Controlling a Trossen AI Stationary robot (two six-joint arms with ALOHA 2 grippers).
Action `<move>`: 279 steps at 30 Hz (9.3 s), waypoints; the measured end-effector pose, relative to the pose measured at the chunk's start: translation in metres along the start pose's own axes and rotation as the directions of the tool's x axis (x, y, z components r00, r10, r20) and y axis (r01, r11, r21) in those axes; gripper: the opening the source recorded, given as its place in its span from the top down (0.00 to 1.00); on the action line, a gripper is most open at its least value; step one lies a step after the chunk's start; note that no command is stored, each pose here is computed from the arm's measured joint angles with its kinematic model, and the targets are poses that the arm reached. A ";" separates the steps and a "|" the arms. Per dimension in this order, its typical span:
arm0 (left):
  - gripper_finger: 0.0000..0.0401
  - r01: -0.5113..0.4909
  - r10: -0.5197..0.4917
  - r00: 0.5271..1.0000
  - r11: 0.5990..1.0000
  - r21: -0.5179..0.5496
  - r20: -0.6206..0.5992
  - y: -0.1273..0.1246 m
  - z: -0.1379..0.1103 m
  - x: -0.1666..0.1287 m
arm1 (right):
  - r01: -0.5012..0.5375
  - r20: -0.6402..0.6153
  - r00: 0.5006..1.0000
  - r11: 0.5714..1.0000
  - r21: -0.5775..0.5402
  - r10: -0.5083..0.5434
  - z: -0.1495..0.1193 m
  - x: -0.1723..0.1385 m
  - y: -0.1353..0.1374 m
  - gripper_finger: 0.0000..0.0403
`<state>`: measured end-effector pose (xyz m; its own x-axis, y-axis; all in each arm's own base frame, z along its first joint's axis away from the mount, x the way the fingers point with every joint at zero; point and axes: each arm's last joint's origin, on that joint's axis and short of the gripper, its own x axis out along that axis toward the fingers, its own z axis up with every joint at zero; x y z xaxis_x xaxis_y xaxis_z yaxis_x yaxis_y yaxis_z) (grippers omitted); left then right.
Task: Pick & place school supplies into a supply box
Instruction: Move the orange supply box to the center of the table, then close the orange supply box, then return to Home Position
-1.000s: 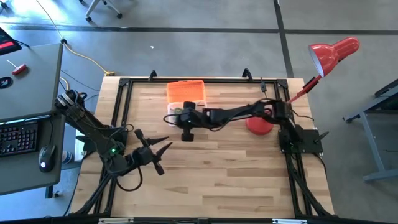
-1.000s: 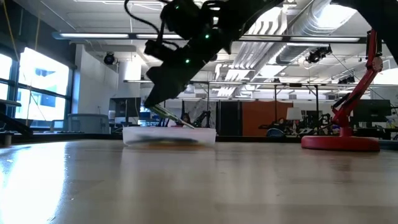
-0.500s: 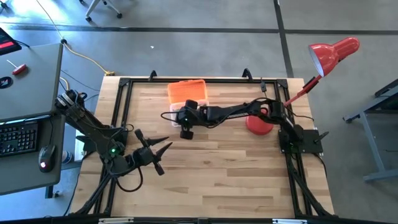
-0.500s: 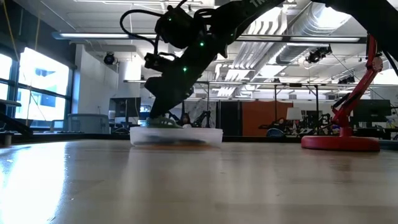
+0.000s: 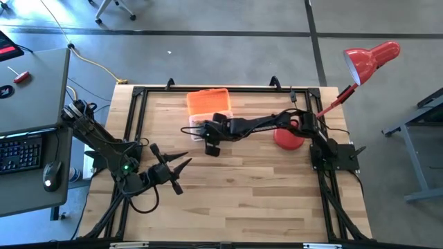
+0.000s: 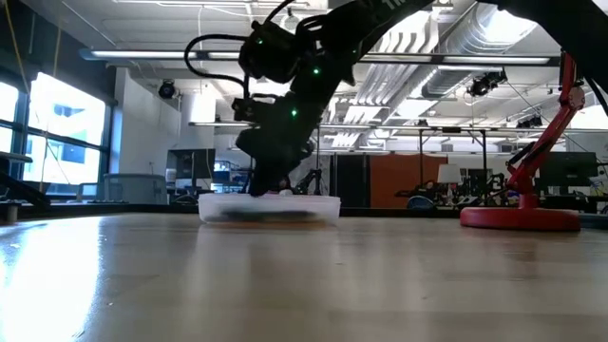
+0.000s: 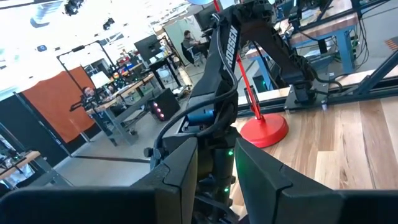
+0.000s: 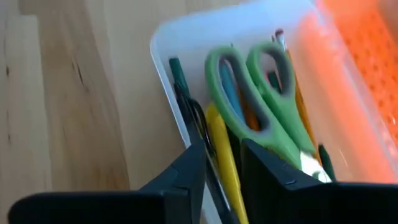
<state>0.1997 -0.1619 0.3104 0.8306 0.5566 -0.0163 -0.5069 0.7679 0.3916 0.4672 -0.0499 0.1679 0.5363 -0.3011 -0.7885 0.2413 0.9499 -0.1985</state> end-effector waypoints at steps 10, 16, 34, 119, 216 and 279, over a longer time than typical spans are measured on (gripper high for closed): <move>0.65 0.001 -0.001 1.000 1.000 0.000 0.000 0.000 0.000 0.000 | -0.018 -0.072 0.997 0.999 -0.035 0.016 -0.006 -0.002 0.000 0.96; 0.65 0.001 -0.001 1.000 1.000 0.000 0.000 0.000 0.000 0.000 | -0.200 -0.095 0.976 0.979 -0.024 0.197 -0.008 -0.004 0.010 0.98; 0.65 0.005 -0.005 1.000 1.000 0.007 0.000 0.000 -0.001 0.000 | -0.379 -0.316 0.889 0.920 -0.097 0.333 -0.028 -0.044 0.058 1.00; 0.94 -0.057 -0.489 0.795 0.530 -0.846 -0.359 0.110 -0.169 0.205 | -0.065 0.222 0.975 0.915 0.398 -0.028 -0.191 -0.080 0.135 1.00; 0.90 0.783 -0.663 0.594 0.606 -0.139 0.456 0.131 -0.116 -0.032 | -0.338 0.810 0.381 0.882 -0.328 0.447 -0.256 -0.275 0.000 1.00; 0.88 0.596 -0.556 0.802 0.772 -0.221 0.218 0.097 -0.192 -0.021 | -0.024 0.784 0.620 0.999 0.034 -0.012 -0.304 -0.233 -0.031 1.00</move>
<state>0.0887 -0.0386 0.1715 0.9983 -0.0497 -0.0309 0.0522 0.9946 0.0895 0.0892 0.0159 0.1806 0.9641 -0.2637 -0.0302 0.2558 0.9535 -0.1594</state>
